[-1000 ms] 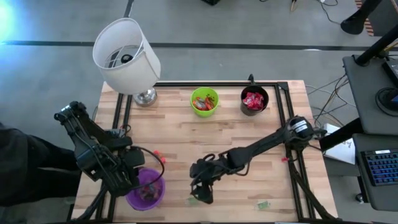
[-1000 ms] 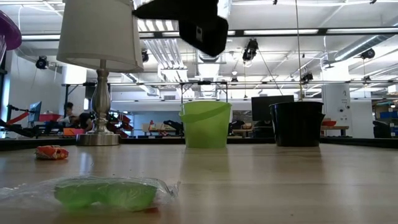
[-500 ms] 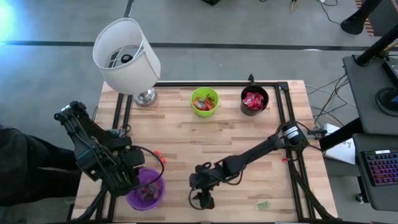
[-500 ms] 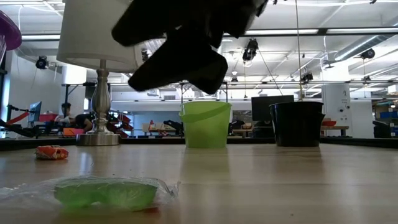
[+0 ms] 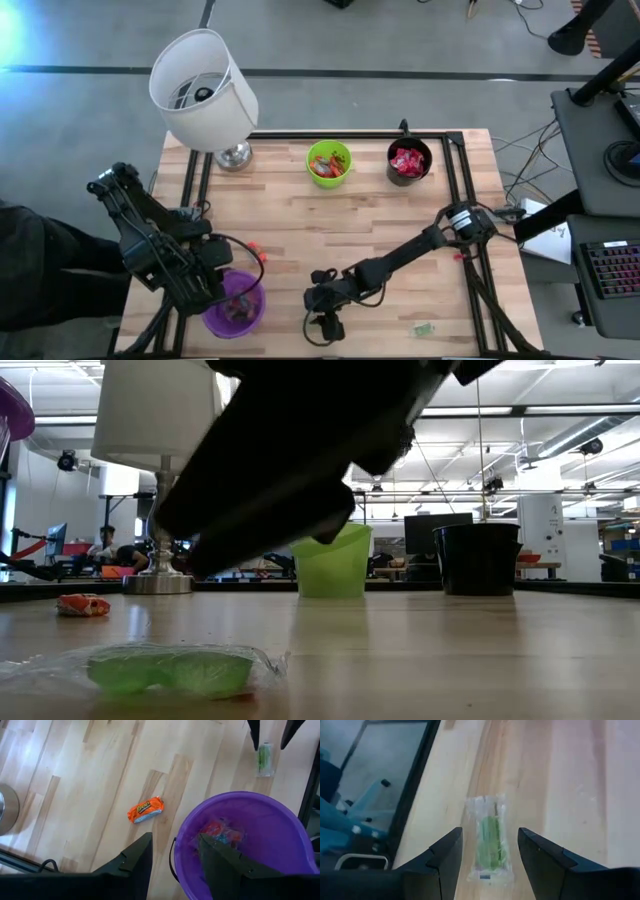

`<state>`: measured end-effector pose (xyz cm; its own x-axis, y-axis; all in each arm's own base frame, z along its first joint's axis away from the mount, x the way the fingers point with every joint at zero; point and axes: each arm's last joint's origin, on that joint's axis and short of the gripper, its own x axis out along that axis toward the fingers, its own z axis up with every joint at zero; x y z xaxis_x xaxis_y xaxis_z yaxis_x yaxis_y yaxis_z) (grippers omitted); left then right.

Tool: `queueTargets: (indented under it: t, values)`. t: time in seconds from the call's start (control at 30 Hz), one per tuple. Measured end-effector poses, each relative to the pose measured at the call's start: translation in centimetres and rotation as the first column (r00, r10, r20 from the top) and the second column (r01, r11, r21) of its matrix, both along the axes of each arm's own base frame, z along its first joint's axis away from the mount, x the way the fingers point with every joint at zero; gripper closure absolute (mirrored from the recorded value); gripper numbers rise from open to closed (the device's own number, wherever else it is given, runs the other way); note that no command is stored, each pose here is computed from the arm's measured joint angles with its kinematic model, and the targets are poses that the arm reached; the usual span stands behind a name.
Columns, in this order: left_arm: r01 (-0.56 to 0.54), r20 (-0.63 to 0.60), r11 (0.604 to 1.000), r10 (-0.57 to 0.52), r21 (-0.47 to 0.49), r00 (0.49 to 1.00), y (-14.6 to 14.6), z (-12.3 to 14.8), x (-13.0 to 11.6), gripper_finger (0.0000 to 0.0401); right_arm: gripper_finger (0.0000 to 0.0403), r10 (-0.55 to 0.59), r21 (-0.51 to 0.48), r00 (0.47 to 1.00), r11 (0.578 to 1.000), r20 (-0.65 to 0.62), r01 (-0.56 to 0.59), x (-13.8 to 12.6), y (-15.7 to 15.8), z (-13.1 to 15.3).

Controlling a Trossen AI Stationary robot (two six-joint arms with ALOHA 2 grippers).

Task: Sort candy
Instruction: Put the green gummy into the violet bucket

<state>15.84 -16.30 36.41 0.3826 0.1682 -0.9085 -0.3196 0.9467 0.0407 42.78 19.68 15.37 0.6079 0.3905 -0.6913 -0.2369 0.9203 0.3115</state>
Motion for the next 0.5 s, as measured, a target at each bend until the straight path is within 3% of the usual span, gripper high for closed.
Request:
queueTargets:
  t: [0.5]
  values:
    - [-0.006,0.001,1.000,0.006,-0.002,1.000,0.0,0.0,0.0,0.0259,0.0220,0.067,-0.047,0.998,0.997,0.020,-0.066,0.1,1.2,-2.3]
